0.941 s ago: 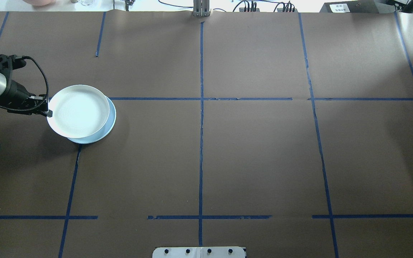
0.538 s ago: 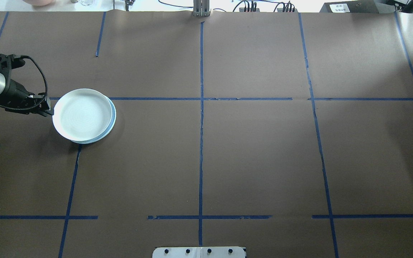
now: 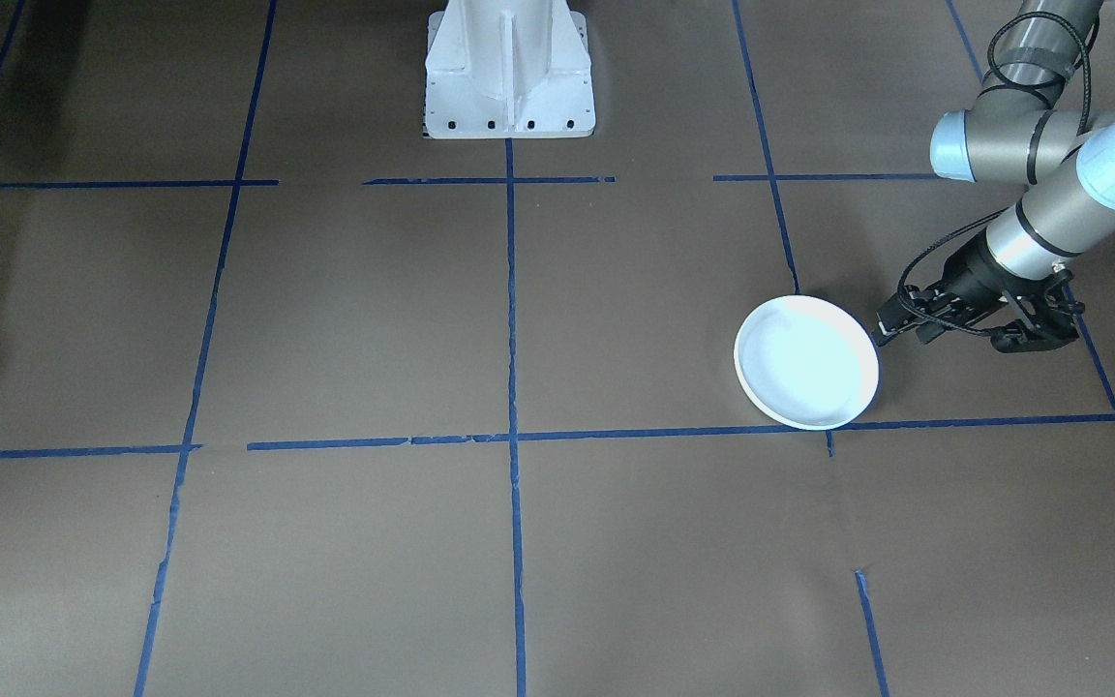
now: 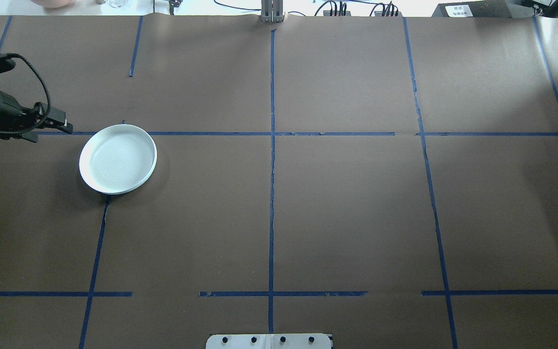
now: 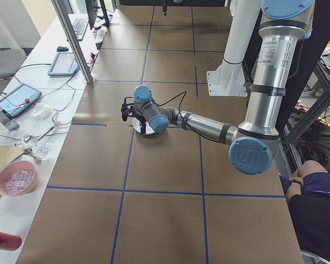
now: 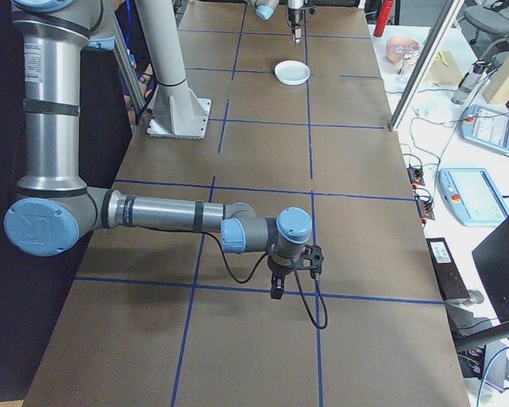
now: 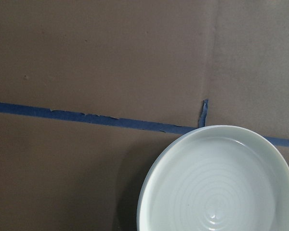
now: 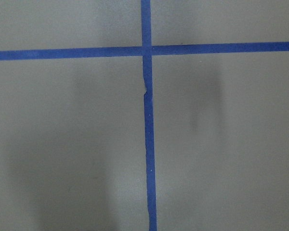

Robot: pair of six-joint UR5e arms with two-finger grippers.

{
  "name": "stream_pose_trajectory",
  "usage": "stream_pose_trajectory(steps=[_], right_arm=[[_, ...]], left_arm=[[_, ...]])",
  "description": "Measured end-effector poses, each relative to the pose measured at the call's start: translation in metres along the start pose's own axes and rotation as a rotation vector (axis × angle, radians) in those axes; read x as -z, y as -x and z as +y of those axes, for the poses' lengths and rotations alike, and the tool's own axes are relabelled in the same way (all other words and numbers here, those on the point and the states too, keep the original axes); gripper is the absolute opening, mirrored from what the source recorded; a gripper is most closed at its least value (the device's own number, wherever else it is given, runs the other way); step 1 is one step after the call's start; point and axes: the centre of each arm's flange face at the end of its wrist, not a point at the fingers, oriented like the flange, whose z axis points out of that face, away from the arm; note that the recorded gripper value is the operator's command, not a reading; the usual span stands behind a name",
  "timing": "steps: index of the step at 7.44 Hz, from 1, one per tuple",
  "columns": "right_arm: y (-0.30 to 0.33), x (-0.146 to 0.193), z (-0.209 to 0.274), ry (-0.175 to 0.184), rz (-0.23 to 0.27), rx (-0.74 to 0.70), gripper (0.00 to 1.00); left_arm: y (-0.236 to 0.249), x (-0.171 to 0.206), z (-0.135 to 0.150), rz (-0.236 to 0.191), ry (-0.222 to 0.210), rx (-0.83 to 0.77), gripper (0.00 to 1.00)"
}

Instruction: Stack plate in center

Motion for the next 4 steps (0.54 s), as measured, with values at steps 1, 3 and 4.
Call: stream_pose_trajectory(steps=[1,3,4], right_arm=[[0.0,0.0,0.0,0.0,0.0,0.0,1.0],[0.0,0.0,0.0,0.0,0.0,0.0,1.0],[0.0,0.0,0.0,0.0,0.0,0.0,1.0]], left_arm=[[0.022,0.025,-0.001,-0.016,-0.031,-0.05,1.0],[0.092,0.079,-0.018,-0.131,-0.055,-0.198,1.0],[0.13,0.107,-0.03,-0.198,-0.037,-0.252,1.0]])
